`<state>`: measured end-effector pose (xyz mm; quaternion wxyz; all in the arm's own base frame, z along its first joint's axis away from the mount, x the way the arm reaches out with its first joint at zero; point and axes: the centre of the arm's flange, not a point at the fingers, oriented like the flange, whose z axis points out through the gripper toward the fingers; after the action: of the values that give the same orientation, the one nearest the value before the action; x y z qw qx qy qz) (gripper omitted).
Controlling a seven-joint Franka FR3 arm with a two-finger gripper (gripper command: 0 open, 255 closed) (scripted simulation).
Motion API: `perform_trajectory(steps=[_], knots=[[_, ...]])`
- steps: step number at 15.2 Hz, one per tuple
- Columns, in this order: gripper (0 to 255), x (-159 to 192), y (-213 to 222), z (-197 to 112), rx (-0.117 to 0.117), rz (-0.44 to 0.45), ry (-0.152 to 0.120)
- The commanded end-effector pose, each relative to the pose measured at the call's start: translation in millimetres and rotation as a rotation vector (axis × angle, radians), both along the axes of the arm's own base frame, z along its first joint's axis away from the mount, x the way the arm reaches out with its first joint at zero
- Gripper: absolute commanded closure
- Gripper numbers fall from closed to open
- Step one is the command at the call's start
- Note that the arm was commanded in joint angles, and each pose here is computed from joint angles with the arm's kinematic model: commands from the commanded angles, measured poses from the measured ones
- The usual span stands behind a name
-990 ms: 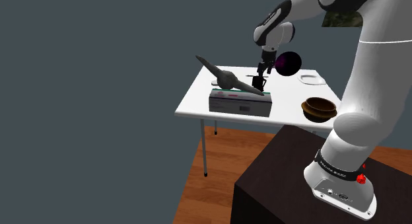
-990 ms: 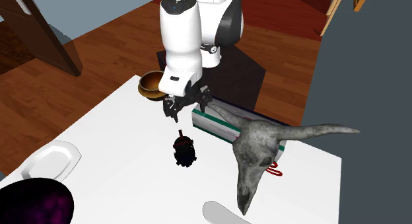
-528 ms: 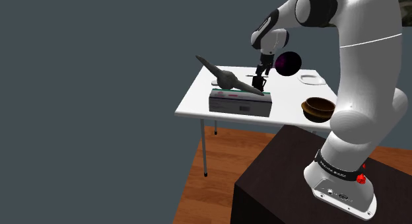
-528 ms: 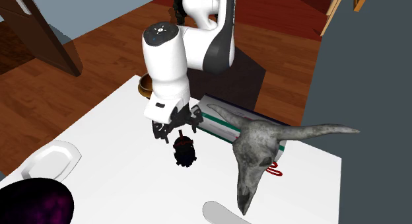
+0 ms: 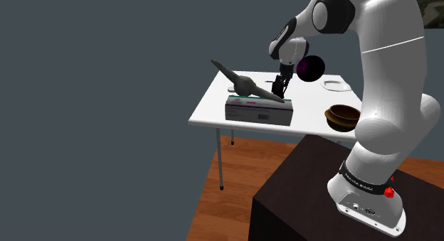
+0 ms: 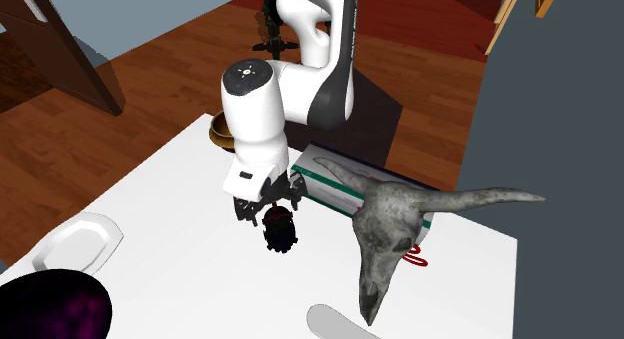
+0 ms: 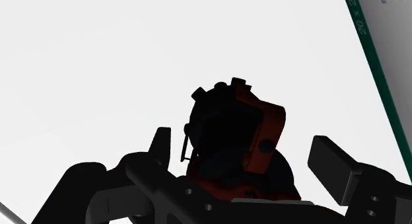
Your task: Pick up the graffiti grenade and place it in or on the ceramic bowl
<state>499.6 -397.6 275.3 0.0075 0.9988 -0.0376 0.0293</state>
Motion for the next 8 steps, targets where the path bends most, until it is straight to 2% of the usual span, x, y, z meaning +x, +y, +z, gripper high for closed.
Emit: perform_trajectory(steps=[1,5,6,8], knots=[[0,-0.1,0.1,-0.7,0.0,0.0,0.0],[0,0.0,0.1,-0.7,0.0,0.0,0.0],[255,0.0,0.1,-0.7,0.0,0.0,0.0],[255,0.0,0.1,-0.7,0.0,0.0,0.0]])
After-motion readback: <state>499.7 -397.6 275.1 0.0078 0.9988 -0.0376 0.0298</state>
